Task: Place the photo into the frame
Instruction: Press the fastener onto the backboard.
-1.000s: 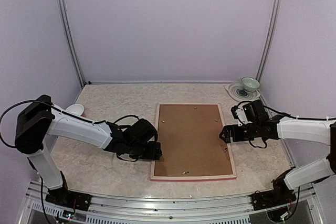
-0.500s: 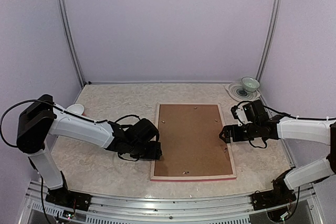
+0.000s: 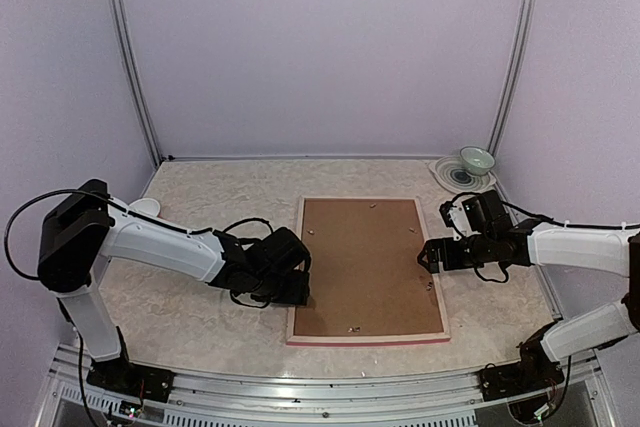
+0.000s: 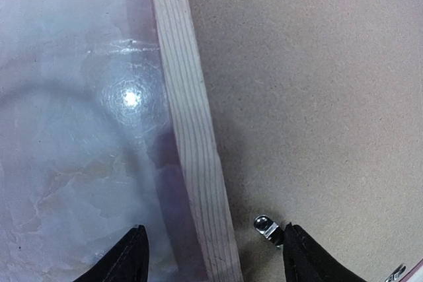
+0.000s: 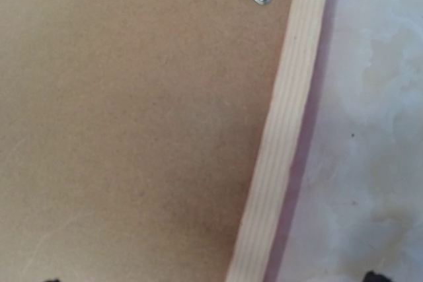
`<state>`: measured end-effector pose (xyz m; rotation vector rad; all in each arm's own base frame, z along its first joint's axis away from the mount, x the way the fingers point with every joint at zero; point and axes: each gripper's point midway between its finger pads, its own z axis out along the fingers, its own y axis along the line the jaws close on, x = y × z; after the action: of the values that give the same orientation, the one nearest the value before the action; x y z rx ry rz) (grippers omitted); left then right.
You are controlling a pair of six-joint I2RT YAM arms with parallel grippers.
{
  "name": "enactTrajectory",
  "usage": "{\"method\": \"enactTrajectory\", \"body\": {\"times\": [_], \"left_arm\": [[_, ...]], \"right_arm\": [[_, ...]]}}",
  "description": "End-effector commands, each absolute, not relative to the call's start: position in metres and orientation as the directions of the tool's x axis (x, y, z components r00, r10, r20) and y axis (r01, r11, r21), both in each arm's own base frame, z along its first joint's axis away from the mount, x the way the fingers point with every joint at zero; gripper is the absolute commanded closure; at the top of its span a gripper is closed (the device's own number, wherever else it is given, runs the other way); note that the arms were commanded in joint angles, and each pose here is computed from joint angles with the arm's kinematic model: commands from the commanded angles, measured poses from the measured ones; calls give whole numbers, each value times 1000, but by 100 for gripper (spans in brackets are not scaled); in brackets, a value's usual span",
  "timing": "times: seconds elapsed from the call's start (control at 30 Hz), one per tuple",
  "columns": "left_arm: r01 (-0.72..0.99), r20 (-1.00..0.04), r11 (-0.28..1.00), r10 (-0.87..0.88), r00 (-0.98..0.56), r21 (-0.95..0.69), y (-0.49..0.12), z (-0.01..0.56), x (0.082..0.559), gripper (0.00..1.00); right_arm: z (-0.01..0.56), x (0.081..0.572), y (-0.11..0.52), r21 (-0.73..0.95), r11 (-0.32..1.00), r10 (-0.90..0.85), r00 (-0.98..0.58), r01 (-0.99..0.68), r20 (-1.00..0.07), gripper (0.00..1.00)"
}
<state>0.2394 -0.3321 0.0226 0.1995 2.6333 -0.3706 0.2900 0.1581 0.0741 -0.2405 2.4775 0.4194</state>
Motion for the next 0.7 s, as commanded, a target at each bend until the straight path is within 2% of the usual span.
{"method": "enactTrajectory", "body": {"times": [0.0,0.2,0.67], "left_arm": [[196,-401,969,121,-908,-151,-320,-3,224,33],[185,-389,972,117,-914,-144,-318,-7,221,41],[183,-380,972,117,-918,-144,-318,-6,216,51]], "right_arm": [[78,290,163,246,925,-84,-787,-289,-611,1],[78,290,163,249,924,-83,-787,-291,-612,1],[81,290,164,253,921,-81,-782,-296,-618,1]]}}
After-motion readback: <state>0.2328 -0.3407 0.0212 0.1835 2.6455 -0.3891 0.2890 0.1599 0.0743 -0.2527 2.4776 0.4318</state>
